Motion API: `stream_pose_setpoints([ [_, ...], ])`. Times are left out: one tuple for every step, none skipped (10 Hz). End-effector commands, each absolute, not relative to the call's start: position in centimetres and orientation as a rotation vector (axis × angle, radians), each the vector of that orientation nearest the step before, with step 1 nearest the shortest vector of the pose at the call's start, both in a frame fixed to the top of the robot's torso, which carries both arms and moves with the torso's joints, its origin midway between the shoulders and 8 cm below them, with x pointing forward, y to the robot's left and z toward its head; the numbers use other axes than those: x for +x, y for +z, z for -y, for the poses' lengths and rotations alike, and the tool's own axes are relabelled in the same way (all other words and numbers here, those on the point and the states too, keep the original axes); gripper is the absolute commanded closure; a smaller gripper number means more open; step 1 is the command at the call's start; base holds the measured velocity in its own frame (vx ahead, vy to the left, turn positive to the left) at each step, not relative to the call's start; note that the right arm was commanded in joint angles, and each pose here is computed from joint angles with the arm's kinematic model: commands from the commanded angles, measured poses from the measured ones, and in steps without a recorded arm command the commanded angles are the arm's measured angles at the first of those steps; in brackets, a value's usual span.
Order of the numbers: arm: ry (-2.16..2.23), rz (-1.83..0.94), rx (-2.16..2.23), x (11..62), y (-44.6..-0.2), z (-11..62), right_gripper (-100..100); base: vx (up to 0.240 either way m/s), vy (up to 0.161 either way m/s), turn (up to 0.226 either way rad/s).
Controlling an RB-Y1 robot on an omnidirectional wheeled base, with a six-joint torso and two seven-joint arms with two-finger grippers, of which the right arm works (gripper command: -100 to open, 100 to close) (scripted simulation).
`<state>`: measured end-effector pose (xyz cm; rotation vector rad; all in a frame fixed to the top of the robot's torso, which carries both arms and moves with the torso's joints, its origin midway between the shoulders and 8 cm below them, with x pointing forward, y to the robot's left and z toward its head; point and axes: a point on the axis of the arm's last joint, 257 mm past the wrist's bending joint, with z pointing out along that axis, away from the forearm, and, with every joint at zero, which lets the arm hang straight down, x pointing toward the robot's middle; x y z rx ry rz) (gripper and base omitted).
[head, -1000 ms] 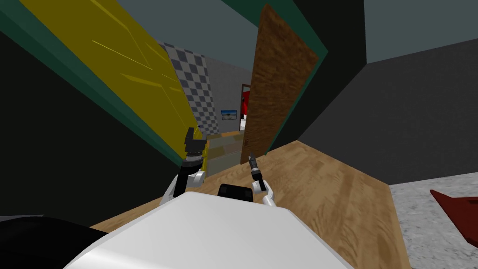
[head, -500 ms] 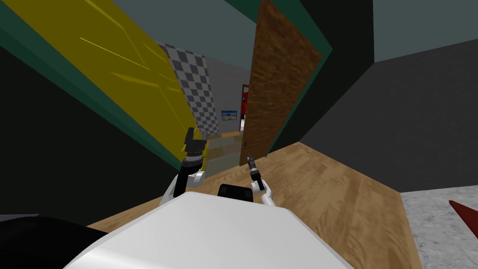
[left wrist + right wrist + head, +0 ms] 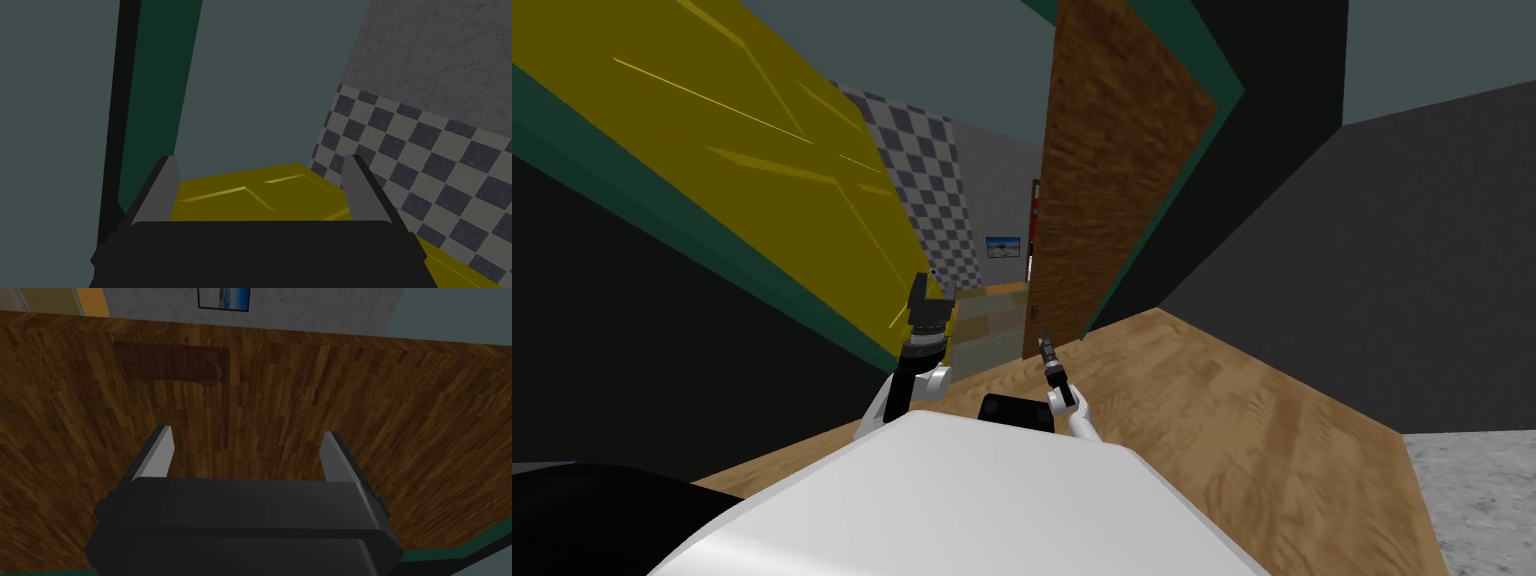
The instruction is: Push the door open
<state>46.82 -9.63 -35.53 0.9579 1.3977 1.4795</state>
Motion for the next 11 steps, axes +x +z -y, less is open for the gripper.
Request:
stream_pose_setpoints([
  [1.484, -1.415, 0.962, 46.7, -36.2, 9.2, -100, 0.115, -0.102, 0.053],
  [1.485, -1.424, 0.964, 46.7, -36.5, 9.0, -100, 0.083, -0.086, 0.039],
  [1.489, -1.439, 0.967, 46.6, -37.0, 8.5, -100, 0.083, -0.104, 0.045],
  [1.490, -1.445, 0.969, 46.6, -37.2, 8.3, -100, 0.099, -0.103, 0.043],
  [1.494, -1.458, 0.971, 46.5, -37.6, 7.9, -100, 0.110, -0.091, 0.040],
  [1.496, -1.471, 0.974, 46.4, -38.0, 7.5, -100, 0.124, -0.109, 0.053],
  [1.499, -1.480, 0.976, 46.4, -38.3, 7.2, -100, 0.103, -0.095, 0.044],
  [1.503, -1.493, 0.979, 46.2, -38.7, 6.7, -100, 0.114, -0.075, 0.047],
  [1.504, -1.497, 0.980, 46.2, -38.8, 6.6, -100, 0.092, -0.077, 0.023],
  [1.508, -1.506, 0.982, 46.1, -39.1, 6.2, -100, 0.078, -0.094, 0.025],
  [1.506, -1.501, 0.981, 46.2, -38.9, 6.5, -100, 0.037, -0.045, 0.012],
])
